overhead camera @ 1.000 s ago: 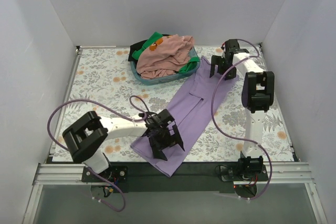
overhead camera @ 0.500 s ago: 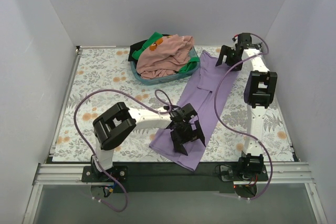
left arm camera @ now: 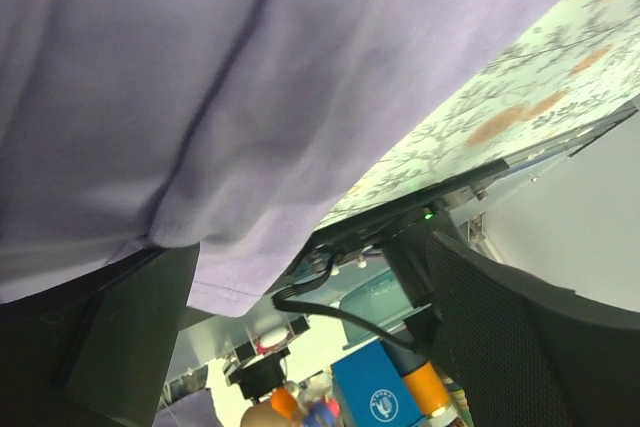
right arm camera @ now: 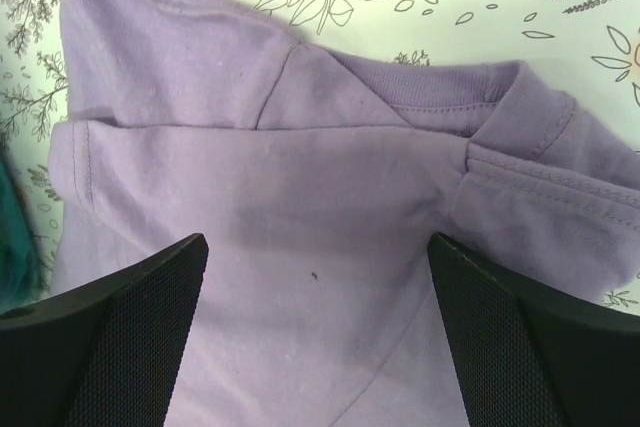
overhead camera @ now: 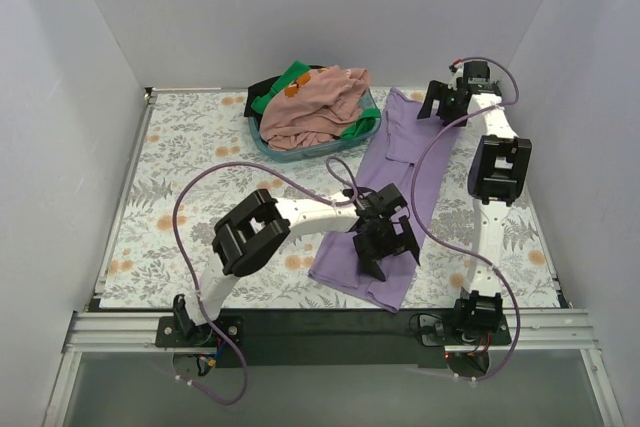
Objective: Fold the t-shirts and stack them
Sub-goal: Fold the tshirt
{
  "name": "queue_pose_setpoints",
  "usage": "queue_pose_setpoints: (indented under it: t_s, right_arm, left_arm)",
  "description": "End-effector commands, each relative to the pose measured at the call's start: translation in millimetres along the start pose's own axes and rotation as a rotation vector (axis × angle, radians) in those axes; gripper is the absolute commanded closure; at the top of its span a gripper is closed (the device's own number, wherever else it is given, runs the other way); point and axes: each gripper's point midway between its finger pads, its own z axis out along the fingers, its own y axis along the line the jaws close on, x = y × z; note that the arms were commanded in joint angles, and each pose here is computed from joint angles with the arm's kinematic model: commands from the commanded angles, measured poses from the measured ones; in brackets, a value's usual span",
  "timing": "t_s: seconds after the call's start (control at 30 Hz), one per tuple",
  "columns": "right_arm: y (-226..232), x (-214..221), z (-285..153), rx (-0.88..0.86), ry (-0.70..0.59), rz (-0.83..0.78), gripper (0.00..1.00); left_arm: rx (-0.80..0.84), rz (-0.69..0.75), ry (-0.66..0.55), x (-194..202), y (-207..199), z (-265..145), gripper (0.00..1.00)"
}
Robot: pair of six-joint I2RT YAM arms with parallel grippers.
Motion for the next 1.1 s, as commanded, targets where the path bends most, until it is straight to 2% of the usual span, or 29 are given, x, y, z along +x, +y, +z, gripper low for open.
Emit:
queue_pose_setpoints:
  t_s: [0.0, 0.07, 0.1, 0.13, 0.17, 0.23, 0.27, 0.33, 0.4, 0.43, 0.47, 0.5, 0.53, 0.57, 0.6, 0.63, 0.67, 0.73, 0.77, 0.83, 0.87, 0.93, 1.0, 1.03, 1.07]
  right_arm:
    - [23.4, -37.4, -39.8, -0.066, -0.105, -0.086, 0.02]
    - [32.2, -45.7, -59.5, -0.068, -0.130, -0.099, 0.02]
    - [46.4, -60.3, -87.4, -0.070, -0.179, -0.098, 0.02]
    - [44.7, -50.3, -92.3, -0.046, -0.161, -0.081, 0.02]
    - [56.6, -56.9, -118.0, -0.048, -0.196, -0.091, 0.01]
    - [58.3, -35.2, -127.4, -0.033, -0.158, -0.050, 0.02]
    - [72.9, -37.9, -151.4, -0.043, -0.190, -0.063, 0.02]
    - [79.0, -19.0, -165.8, -0.026, -0.167, -0.056, 0.02]
    - [94.9, 16.7, -186.3, 0.000, -0.137, -0.089, 0.02]
    - [94.2, 31.2, -192.4, 0.073, -0.133, -0.086, 0.02]
    - [103.9, 63.9, -203.9, 0.085, -0.106, -0.099, 0.02]
    - [107.9, 78.5, -210.0, 0.093, -0.101, -0.089, 0.02]
    - [109.8, 92.9, -216.4, 0.104, -0.097, -0.080, 0.02]
    - [119.2, 104.7, -236.2, 0.112, -0.136, -0.060, 0.02]
    - [110.3, 137.7, -231.9, 0.140, -0.085, -0.046, 0.02]
    - [107.4, 154.0, -236.3, 0.157, -0.078, -0.037, 0.02]
    - [120.5, 162.7, -254.7, 0.118, -0.119, -0.010, 0.02]
    - [120.1, 199.3, -258.8, 0.113, -0.093, 0.000, 0.02]
    - [137.6, 214.0, -274.6, 0.063, -0.108, -0.023, 0.02]
    - [135.3, 248.3, -278.2, 0.084, -0.061, -0.036, 0.01]
    - [143.6, 273.3, -285.9, 0.058, -0.022, -0.082, 0.01]
    - [143.7, 315.6, -281.2, 0.046, 0.060, -0.090, 0.02]
    - [166.5, 353.7, -284.3, -0.032, 0.133, -0.128, 0.02]
    - [168.6, 371.4, -283.5, -0.031, 0.169, -0.162, 0.02]
    - [180.6, 399.4, -286.6, -0.056, 0.233, -0.261, 0.02]
  left_arm:
    - [0.002, 0.033, -0.039, -2.0, -19.6, -7.0, 0.02]
    - [0.029, 0.051, -0.062, -3.3, -34.3, -13.8, 0.02]
    - [0.053, 0.067, -0.097, -3.9, -47.0, -18.9, 0.02]
    - [0.061, 0.063, -0.111, -5.6, -51.5, -20.2, 0.02]
    - [0.076, 0.068, -0.113, -4.2, -57.4, -21.6, 0.02]
    - [0.117, 0.106, -0.079, 4.0, -71.9, -28.9, 0.02]
    - [0.123, 0.125, -0.068, 7.7, -73.1, -31.5, 0.02]
    - [0.107, 0.161, -0.084, 12.0, -65.1, -47.8, 0.02]
    - [0.086, 0.187, -0.117, 13.5, -51.7, -60.9, 0.02]
    - [0.086, 0.199, -0.170, 14.5, -39.8, -79.5, 0.02]
    - [0.072, 0.201, -0.195, 14.8, -29.3, -87.9, 0.02]
    - [0.062, 0.196, -0.230, 13.6, -17.9, -97.1, 0.02]
    - [-0.001, 0.173, -0.286, 5.4, 10.2, -96.6, 0.02]
    - [-0.012, 0.151, -0.324, 8.1, 24.4, -118.5, 0.02]
    - [-0.030, 0.135, -0.350, 6.2, 37.1, -125.7, 0.02]
    - [-0.100, 0.105, -0.405, -3.1, 69.1, -123.6, 0.02]
    - [-0.090, 0.069, -0.446, -4.3, 80.2, -144.7, 0.02]
    - [-0.104, 0.007, -0.503, -12.8, 104.2, -156.6, 0.02]
    - [-0.096, -0.015, -0.529, -19.9, 121.3, -164.1, 0.02]
    - [-0.108, -0.053, -0.543, -25.7, 144.0, -167.5, 0.02]
    - [-0.137, -0.101, -0.533, -34.0, 168.1, -163.5, 0.02]
    - [-0.125, -0.119, -0.528, -38.3, 182.2, -165.6, 0.02]
    - [-0.123, -0.137, -0.509, -40.6, 194.5, -156.0, 0.03]
    - [-0.110, -0.124, -0.487, -39.1, 192.1, -151.8, 0.08]
    - [-0.084, -0.108, -0.471, -39.2, 185.1, -148.5, 0.10]
